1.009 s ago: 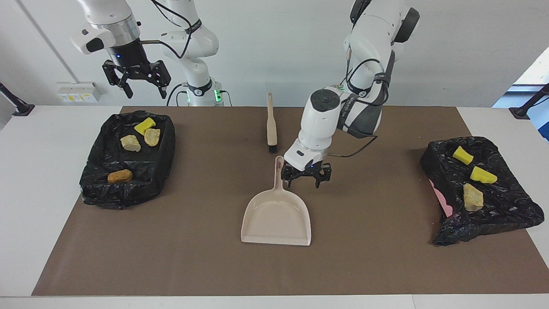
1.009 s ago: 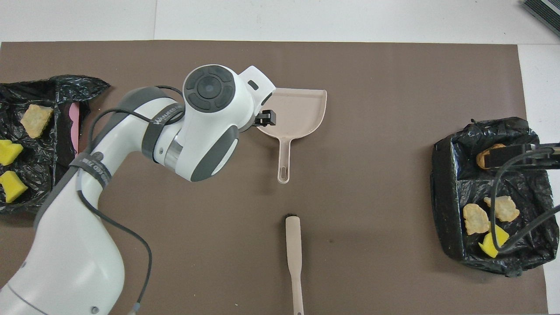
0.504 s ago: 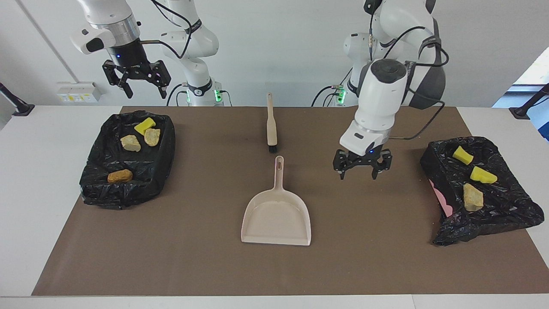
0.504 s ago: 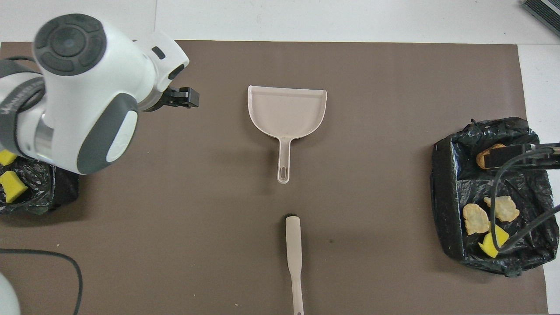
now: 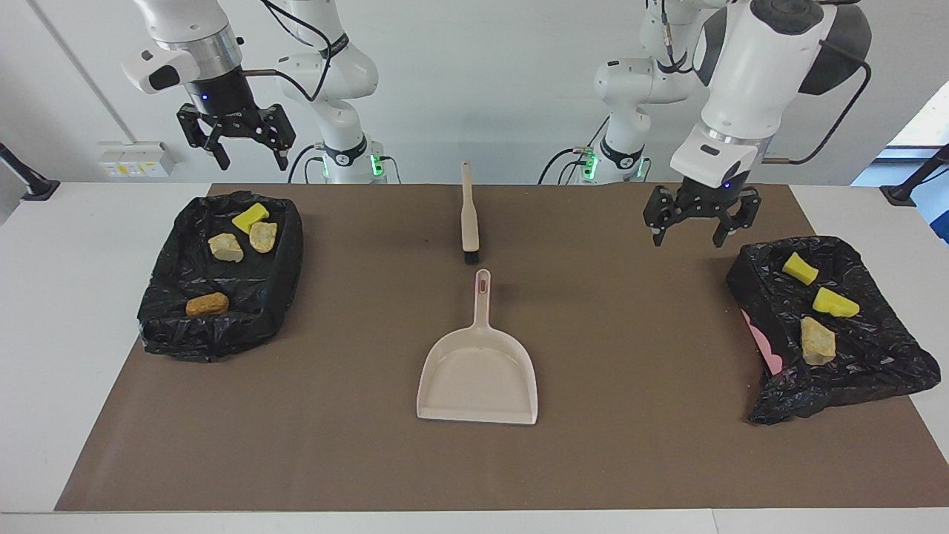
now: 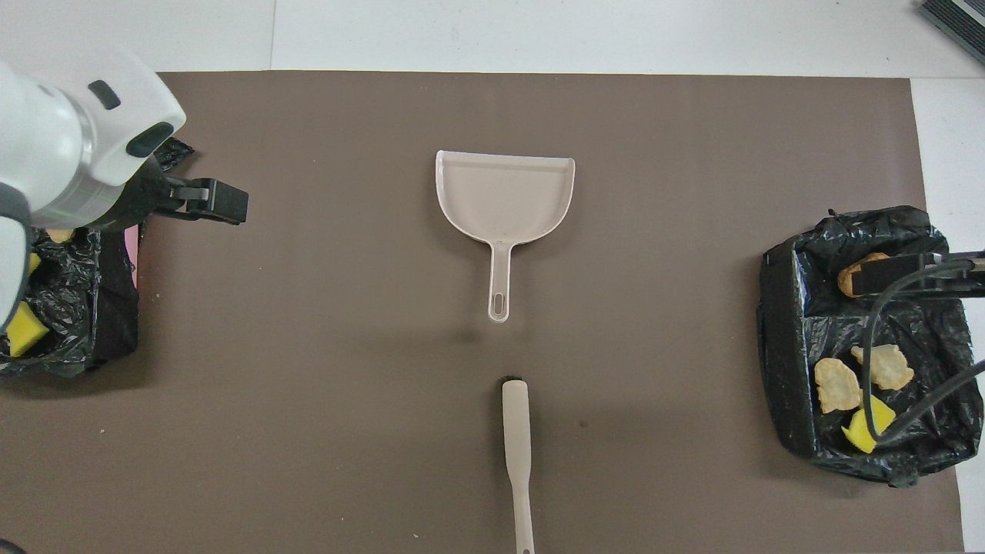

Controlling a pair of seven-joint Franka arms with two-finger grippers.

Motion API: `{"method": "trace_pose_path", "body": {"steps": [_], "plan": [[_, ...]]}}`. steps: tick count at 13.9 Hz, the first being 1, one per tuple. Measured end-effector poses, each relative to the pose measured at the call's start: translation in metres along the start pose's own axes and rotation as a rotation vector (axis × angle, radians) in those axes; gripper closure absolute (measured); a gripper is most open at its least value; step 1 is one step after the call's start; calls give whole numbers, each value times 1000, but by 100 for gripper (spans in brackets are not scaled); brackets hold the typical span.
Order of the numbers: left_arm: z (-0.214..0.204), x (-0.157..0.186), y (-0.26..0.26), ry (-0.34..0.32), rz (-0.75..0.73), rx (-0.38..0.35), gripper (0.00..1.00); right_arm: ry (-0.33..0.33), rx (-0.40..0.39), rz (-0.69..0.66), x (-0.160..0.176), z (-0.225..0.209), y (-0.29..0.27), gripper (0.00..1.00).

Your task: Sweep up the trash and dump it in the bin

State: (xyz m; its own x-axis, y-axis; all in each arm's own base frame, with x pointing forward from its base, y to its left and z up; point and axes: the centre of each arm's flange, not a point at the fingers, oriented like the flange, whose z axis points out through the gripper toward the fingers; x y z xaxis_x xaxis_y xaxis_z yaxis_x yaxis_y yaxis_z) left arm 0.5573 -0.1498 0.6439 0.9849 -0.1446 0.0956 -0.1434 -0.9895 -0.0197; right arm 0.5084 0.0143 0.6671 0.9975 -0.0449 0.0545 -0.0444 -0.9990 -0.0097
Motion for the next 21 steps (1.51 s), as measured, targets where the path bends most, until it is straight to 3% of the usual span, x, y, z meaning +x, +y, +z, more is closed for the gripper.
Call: {"method": "trace_pose_path", "body": {"steps": [4,15,21], "plan": [[-31,-28,-8,-26,0,-9,0,0,0,0,0,0,0,0],[-36,-31,-4,-17,4,-10,0,0,0,0,0,0,0,0],[-34,-30,-37,-32,-51,-7,0,0,0,0,0,0,0,0]]}}
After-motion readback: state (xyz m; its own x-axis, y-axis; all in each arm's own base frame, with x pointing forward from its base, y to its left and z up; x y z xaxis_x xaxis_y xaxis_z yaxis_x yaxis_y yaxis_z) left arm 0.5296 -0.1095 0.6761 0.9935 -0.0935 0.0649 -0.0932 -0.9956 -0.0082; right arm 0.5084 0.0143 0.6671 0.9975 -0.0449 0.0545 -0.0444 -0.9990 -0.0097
